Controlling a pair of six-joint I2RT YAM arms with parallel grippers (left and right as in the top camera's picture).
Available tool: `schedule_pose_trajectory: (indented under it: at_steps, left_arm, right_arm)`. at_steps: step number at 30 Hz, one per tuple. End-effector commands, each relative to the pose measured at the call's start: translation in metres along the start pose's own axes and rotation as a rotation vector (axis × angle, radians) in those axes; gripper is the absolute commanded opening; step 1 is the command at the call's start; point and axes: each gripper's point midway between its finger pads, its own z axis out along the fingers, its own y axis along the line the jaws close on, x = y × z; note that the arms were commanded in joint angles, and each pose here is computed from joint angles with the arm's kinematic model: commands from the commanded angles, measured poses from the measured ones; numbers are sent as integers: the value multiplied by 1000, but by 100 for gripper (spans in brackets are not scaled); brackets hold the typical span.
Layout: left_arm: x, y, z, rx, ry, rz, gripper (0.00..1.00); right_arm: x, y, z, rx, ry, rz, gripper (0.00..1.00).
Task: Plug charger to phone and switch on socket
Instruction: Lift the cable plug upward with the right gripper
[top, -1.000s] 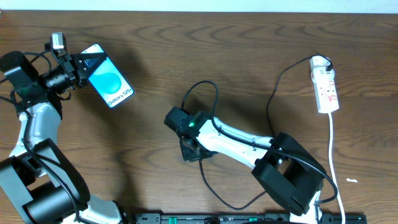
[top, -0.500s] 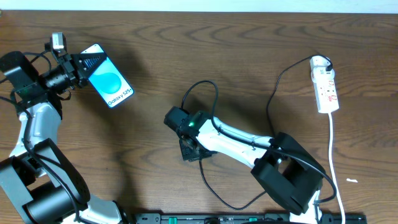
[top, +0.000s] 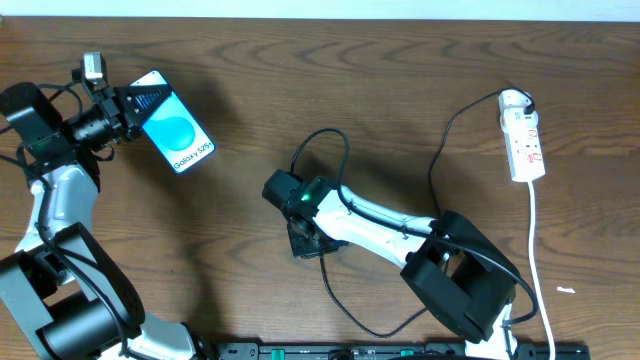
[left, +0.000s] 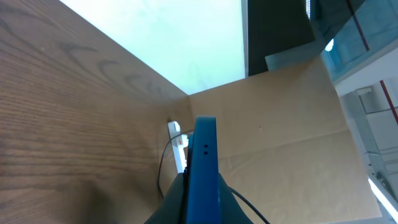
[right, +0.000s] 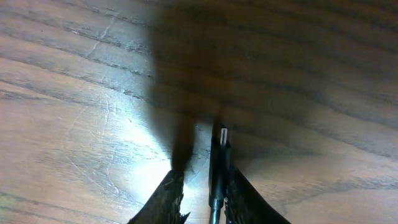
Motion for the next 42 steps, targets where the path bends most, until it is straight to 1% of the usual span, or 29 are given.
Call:
schedule_pose_trajectory:
  at_steps: [1,4,5,16,18,19,25,31,36,40,42]
  left_arm:
    - [1,-9,-1,13,12,38,7]
    - [1,-9,-1,13,12,38,8]
    - [1,-9,-1,13,12,38,7]
    - [1,-9,-1,13,12,37,8]
    - [1,-9,-1,13,12,37,7]
    - [1,-9,-1,13,12,37,8]
    - [-1,-9,-5,10,2,36,8]
    - [-6,-6,-16,0,-26,8,7]
    - [-9,-5,-26,-4,-46,-18,7]
    - [-10,-5,-27,-4,-47,-18,8]
    - [-10,-6,-27,-4,-47,-18,7]
  right_arm:
    - [-2,0,5,2,13,20,18]
    - [-2,0,5,2,14,20,17]
    - [-2,0,5,2,13,20,11]
    - [-2,0,3,5,16,20,7]
    - [-2,0,3,5,17,20,5]
    - [-2,0,3,5,17,20,1]
    - [-3,7,-2,-24,23,-26,1]
    - [-12,9,-13,-63,30,-3,1]
    - [-26,24,-31,-232,60,-82,1]
    - [-37,49,-62,-486,66,-257,1]
    - [-41,56,-77,-587,62,-310,1]
